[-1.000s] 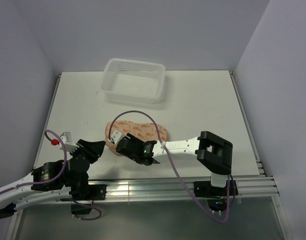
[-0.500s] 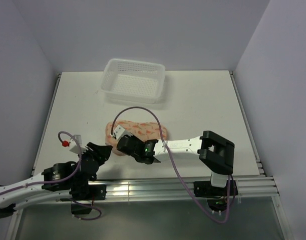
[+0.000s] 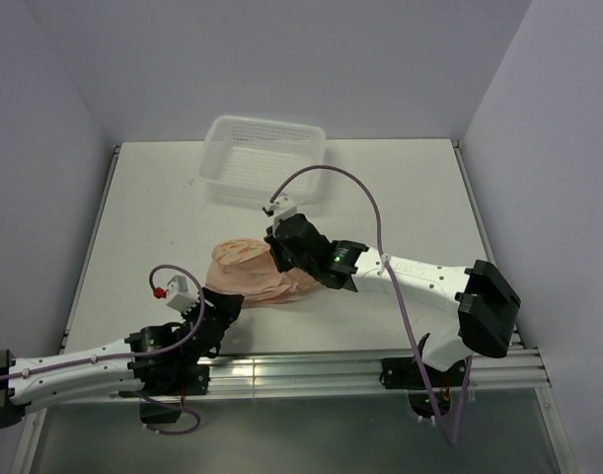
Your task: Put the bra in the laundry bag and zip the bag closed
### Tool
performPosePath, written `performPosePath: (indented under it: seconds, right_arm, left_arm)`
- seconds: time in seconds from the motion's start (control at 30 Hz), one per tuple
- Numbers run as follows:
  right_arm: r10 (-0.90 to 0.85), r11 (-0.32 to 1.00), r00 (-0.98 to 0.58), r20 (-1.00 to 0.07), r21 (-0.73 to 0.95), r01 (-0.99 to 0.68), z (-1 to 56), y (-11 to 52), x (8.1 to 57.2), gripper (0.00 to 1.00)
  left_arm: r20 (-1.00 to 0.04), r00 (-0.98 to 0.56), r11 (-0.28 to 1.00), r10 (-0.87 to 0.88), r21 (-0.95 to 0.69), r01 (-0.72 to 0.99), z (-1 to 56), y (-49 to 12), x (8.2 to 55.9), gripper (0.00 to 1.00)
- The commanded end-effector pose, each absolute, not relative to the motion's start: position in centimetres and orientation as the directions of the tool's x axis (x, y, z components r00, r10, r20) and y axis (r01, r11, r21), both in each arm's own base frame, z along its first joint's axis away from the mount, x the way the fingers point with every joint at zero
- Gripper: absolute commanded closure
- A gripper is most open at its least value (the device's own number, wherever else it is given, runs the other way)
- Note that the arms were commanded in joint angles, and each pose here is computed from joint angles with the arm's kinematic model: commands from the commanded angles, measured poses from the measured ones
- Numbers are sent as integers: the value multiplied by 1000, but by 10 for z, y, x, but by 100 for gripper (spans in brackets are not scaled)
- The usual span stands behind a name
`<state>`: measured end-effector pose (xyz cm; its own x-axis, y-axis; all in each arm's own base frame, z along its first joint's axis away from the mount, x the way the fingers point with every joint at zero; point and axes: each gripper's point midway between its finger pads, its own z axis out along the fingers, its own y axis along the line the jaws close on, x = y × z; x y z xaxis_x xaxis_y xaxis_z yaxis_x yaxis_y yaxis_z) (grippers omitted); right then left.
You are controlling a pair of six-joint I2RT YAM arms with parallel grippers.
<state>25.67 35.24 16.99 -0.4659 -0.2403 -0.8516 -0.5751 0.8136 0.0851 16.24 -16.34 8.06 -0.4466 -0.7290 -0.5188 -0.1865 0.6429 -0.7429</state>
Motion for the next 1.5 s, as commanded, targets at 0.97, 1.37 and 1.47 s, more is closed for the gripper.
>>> performPosePath:
  seconds: [0.97,1.37,1.47]
  right_arm:
    - [-26,777,-538,-842,321,-541,190,339,257,100]
    - [78,786,-574,-815,404,-467,213,317,250,100]
    - [90,777,-598,-796,432,-458,213,310,237,100]
  left_arm:
    - [-412,-331,505,-849,-818,-277,60,-163,200,100]
    - [-649,-232,636,-725,-760,137,345,-171,218,100]
    - [-654,-288,651,-700,-750,120,320,-185,220,100]
